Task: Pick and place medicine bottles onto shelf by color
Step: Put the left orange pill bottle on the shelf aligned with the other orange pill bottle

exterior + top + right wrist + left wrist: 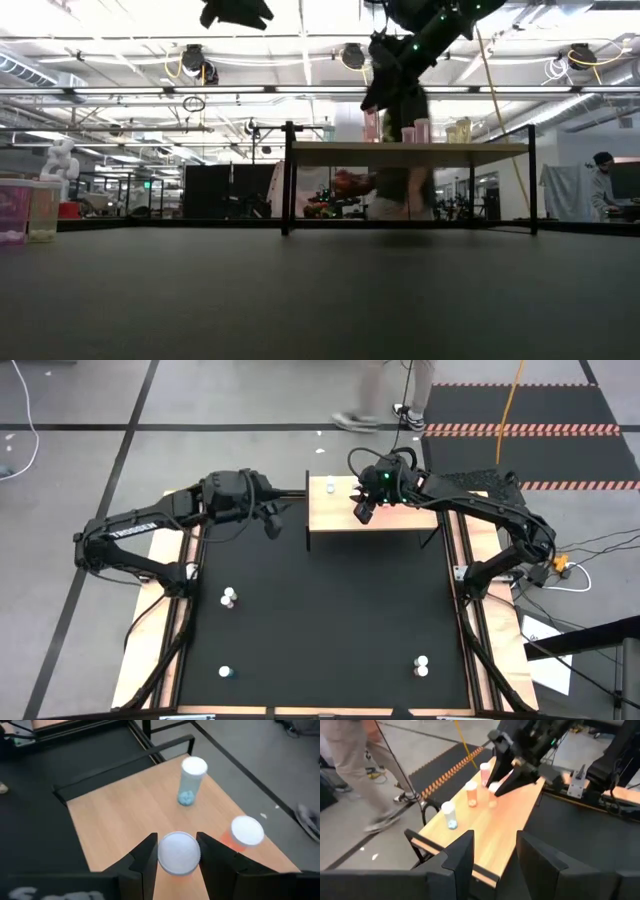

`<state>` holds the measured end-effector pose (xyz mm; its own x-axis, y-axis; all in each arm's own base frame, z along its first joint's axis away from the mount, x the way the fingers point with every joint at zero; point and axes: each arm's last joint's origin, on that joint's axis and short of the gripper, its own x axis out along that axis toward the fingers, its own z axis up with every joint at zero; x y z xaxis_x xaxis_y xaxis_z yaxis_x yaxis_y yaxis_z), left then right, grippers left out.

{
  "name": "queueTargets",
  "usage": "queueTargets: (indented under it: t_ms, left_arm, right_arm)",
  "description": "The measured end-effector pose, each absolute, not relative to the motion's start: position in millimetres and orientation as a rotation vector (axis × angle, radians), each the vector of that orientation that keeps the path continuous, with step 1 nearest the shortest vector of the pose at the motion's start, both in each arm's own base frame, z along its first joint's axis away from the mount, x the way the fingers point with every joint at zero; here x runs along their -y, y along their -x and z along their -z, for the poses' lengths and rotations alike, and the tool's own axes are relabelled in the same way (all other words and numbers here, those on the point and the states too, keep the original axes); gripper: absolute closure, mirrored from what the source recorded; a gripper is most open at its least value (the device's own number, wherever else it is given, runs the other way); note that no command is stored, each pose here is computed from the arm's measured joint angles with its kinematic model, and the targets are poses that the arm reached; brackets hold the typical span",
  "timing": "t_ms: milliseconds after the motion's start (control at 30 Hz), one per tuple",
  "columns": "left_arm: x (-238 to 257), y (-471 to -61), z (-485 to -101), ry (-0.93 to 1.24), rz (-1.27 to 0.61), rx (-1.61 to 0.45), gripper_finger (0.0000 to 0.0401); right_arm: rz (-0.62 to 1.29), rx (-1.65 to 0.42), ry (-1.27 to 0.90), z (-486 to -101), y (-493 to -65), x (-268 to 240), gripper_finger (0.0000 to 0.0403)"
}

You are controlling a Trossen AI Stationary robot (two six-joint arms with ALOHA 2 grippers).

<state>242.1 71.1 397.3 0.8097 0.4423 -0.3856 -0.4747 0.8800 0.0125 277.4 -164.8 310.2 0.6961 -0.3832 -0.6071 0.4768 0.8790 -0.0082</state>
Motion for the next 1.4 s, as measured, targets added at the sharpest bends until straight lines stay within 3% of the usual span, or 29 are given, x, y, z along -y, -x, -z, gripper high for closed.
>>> queueTargets:
  t_ms: [433,1200,1400]
  left_arm:
    - [-88.0,-237.7,-401.4,0.043,-0.546,-0.36,0.0254]
    - [-93.6,-235.5,-401.2,0.027,-0.565,-0.368,0.0254]
    - [-93.8,-235.4,-401.3,0.028,-0.577,-0.366,0.0254]
  right_arm:
    - [0.511,-0.628,-0.205,-284.0,-272.8,168.9,0.0284]
    - [0.534,-0.591,-0.225,-290.6,-267.0,170.1,0.0283]
    - [0.544,-0.586,-0.246,-290.5,-266.2,171.3,0.0252]
